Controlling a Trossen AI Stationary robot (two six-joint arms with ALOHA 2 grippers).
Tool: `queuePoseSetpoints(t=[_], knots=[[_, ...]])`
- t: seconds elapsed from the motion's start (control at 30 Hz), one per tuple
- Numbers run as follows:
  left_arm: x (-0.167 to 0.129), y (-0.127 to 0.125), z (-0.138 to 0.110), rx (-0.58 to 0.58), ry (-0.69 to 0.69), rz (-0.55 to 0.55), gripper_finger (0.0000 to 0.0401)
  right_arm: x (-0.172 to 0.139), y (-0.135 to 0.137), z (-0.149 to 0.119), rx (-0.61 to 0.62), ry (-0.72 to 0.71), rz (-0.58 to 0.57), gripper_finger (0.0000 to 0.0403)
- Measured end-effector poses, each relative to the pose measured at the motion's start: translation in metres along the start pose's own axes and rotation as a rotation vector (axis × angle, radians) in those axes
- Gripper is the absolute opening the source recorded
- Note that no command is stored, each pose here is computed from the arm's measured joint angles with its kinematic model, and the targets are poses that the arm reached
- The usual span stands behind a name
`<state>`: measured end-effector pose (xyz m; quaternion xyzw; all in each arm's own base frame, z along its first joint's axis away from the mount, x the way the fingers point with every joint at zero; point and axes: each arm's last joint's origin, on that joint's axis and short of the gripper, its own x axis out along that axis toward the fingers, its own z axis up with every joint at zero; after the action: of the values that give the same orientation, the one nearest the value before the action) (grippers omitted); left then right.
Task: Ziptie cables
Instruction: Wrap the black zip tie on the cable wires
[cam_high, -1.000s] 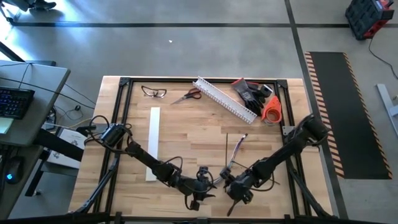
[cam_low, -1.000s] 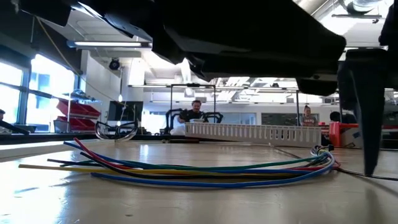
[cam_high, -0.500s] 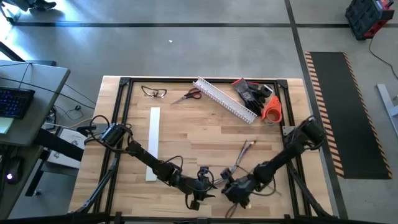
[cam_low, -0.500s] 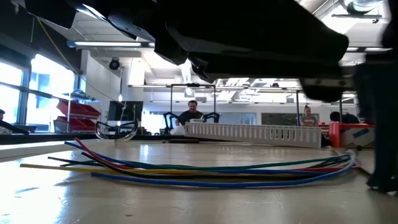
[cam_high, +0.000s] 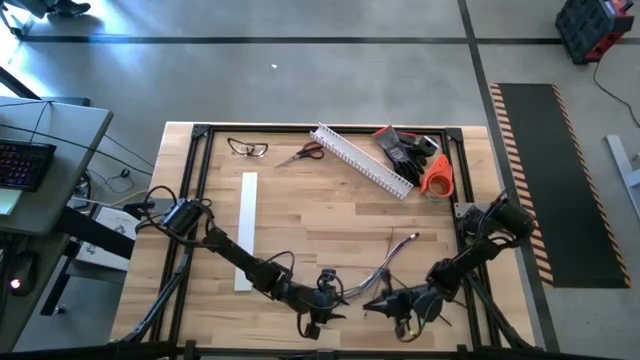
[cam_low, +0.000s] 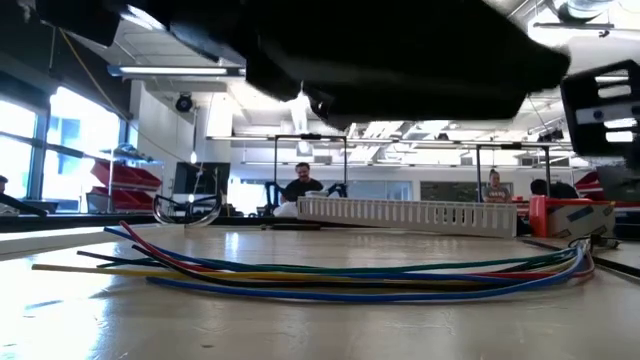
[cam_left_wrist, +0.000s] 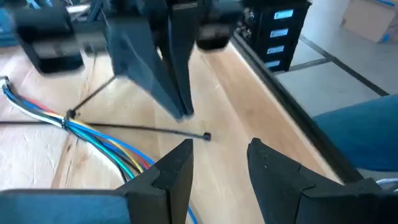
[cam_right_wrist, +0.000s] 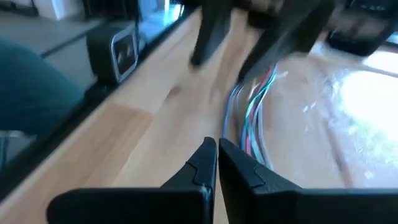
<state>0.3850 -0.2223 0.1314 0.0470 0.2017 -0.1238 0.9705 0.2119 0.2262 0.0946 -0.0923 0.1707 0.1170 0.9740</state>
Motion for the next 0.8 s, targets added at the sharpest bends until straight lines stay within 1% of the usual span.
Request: queuePoseSetpoints(t=[0.1,0.23,0.3,0.37,0.47,0.53,0.6,0.67,0.8], knots=[[0.001,0.000,-0.002,0.005,0.010,0.002,0.0131,-0.001,0.000,0.003,-0.012,-0.036,0.002,0.0000],[0.001,0.001,-0.003,-0.016,0.023,0.007,0.0131,0.002,0.004,0.004,-0.070,0.024,0.035,0.0000],[0.001,0.003,-0.003,-0.030,0.025,0.009,0.0131,0.003,0.005,0.010,-0.100,0.086,0.043,0.0003],[0.003,0.004,0.000,-0.028,0.046,0.014,0.0131,0.006,0.006,0.021,-0.129,0.188,0.076,0.0013],[0.005,0.006,0.004,-0.017,0.096,0.028,0.0131,0.012,0.004,0.040,-0.173,0.392,0.105,0.0046],[0.006,0.007,0.008,-0.008,0.101,0.030,0.0131,0.018,0.002,0.056,-0.197,0.491,0.130,0.0072],[0.006,0.006,0.011,-0.009,0.086,0.028,0.0131,0.025,0.000,0.070,-0.208,0.554,0.169,0.0094],[0.006,0.007,0.011,-0.010,0.088,0.031,0.0131,0.033,-0.004,0.074,-0.230,0.616,0.207,0.0110],[0.006,0.007,0.011,-0.008,0.093,0.028,0.0131,0.048,-0.010,0.077,-0.248,0.653,0.294,0.0118]])
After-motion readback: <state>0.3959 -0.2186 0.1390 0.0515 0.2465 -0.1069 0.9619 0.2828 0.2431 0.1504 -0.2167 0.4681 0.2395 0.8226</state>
